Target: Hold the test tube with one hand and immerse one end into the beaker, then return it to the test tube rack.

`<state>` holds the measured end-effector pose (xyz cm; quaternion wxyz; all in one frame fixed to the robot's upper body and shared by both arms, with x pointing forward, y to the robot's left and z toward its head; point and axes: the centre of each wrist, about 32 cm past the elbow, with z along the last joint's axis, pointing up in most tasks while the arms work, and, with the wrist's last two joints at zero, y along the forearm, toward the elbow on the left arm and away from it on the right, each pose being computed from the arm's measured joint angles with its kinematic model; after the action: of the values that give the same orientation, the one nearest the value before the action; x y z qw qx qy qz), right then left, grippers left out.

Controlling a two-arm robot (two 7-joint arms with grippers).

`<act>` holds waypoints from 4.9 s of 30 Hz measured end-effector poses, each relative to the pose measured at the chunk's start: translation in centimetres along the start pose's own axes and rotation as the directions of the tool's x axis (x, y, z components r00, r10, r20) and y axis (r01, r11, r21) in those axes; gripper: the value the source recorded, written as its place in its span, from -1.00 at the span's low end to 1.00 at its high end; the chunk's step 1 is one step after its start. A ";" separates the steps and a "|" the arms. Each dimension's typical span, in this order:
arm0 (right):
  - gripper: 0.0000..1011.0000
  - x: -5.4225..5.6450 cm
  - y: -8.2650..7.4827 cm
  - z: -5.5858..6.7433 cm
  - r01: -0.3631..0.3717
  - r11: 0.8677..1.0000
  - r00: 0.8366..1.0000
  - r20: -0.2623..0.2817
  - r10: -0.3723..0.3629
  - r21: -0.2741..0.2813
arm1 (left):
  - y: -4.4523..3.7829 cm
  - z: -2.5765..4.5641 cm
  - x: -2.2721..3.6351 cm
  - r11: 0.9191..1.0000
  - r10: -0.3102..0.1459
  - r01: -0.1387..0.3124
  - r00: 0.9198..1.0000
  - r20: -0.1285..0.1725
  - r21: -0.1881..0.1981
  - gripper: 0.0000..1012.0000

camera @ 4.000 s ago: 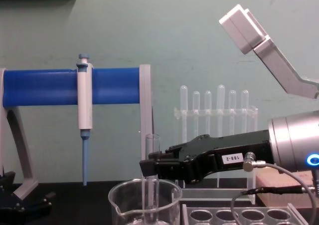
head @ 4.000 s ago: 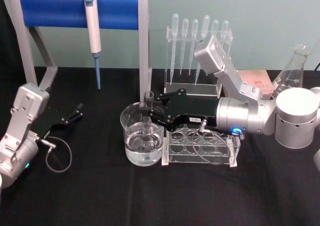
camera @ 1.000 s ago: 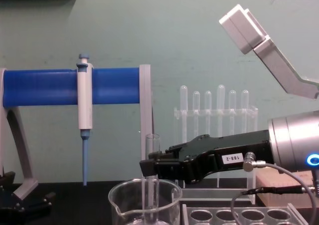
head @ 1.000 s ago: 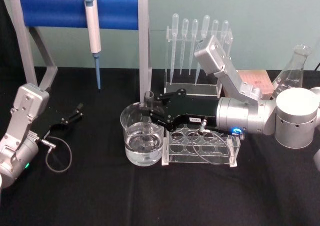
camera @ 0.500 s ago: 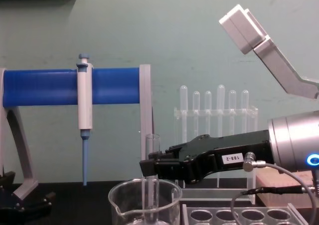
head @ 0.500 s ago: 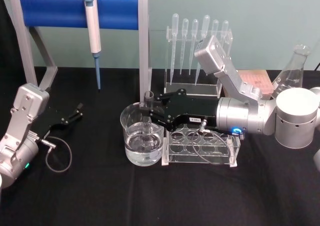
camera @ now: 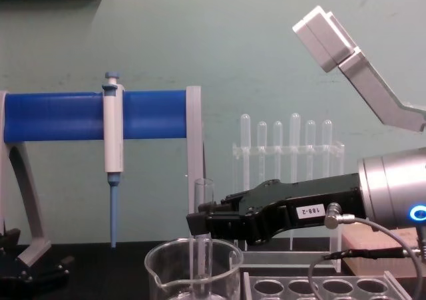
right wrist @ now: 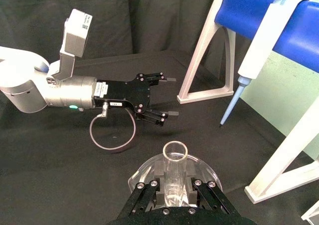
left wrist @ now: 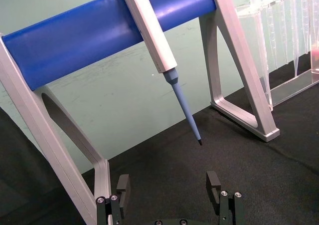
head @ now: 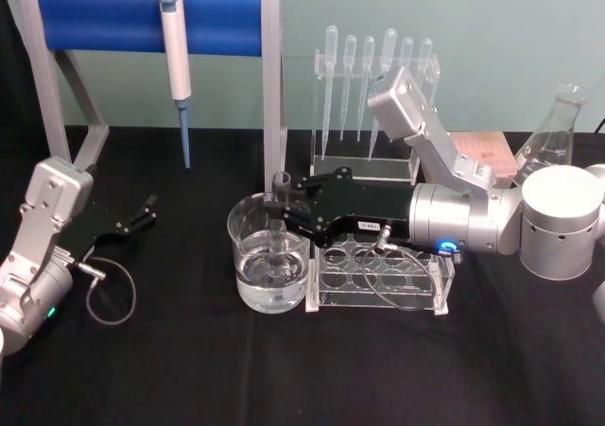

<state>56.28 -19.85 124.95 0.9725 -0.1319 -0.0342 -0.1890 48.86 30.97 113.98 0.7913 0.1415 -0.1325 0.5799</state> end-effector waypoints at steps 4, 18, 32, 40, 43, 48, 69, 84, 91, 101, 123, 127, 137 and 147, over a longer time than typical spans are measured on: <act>-0.53 0.0 0.0 0.0 0.000 1.000 1.000 0.000 0.000 0.000 | 0.00 0.00 0.00 1.000 0.000 0.000 1.000 0.000 0.000 0.98; -0.53 0.0 0.0 0.0 0.000 1.000 1.000 0.000 0.000 0.000 | 0.00 0.00 0.00 1.000 0.000 0.000 1.000 0.000 0.000 0.98; -0.53 0.0 0.0 0.0 0.000 1.000 1.000 0.000 0.000 0.000 | 0.00 0.00 0.00 1.000 0.000 0.000 1.000 0.000 0.000 0.98; -0.53 0.0 0.0 0.0 0.000 1.000 1.000 0.000 0.000 0.000 | 0.00 0.00 0.00 1.000 0.000 0.000 1.000 0.000 0.000 0.98; -0.53 0.0 0.0 0.0 0.000 1.000 1.000 0.000 0.000 0.000 | 0.00 0.00 0.00 1.000 0.000 0.000 1.000 0.000 0.000 0.98; -0.53 0.0 0.0 0.0 0.000 1.000 1.000 0.000 0.000 0.000 | 0.00 0.00 0.00 1.000 0.000 0.000 1.000 0.000 0.000 0.98; -0.53 0.0 0.0 0.0 0.000 1.000 1.000 0.000 0.000 0.000 | 0.00 0.00 0.00 1.000 0.000 0.000 1.000 0.000 0.000 0.98; -0.53 0.0 0.0 0.2 0.000 1.000 1.000 0.006 0.000 0.001 | 0.00 0.00 0.00 1.000 0.000 0.000 1.000 0.000 0.000 0.98; -0.53 -0.2 -0.8 1.7 0.024 0.999 0.999 0.046 -0.026 0.031 | 0.00 0.00 0.00 1.000 0.000 0.000 1.000 0.000 0.000 0.98; -0.53 -0.9 -2.3 4.3 0.024 0.996 0.993 0.113 -0.033 0.082 | 0.00 0.00 0.00 1.000 0.000 0.000 1.000 0.000 0.000 0.98; -0.53 -3.3 -8.2 8.2 0.063 0.990 0.989 0.124 -0.079 0.127 | 0.00 0.00 0.00 1.000 0.000 0.000 1.000 0.000 0.000 0.98; -0.53 -4.0 -9.9 8.0 0.085 0.989 0.988 0.114 -0.099 0.121 | 0.00 0.00 0.00 1.000 0.000 0.000 1.000 0.000 0.000 0.98; -0.53 -4.7 -12.8 5.6 0.151 0.981 0.984 0.073 -0.160 0.119 | 0.00 0.00 0.00 1.000 0.000 0.000 1.000 0.000 0.000 0.98; -0.53 -3.9 -13.2 2.7 0.193 0.976 0.980 0.022 -0.196 0.098 | 0.00 0.00 0.00 1.000 0.000 0.000 1.000 0.000 0.000 0.98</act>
<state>47.70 -29.49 130.31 0.9538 -0.0843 -0.0711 -0.2795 48.86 30.97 113.98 0.7913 0.1415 -0.1324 0.5799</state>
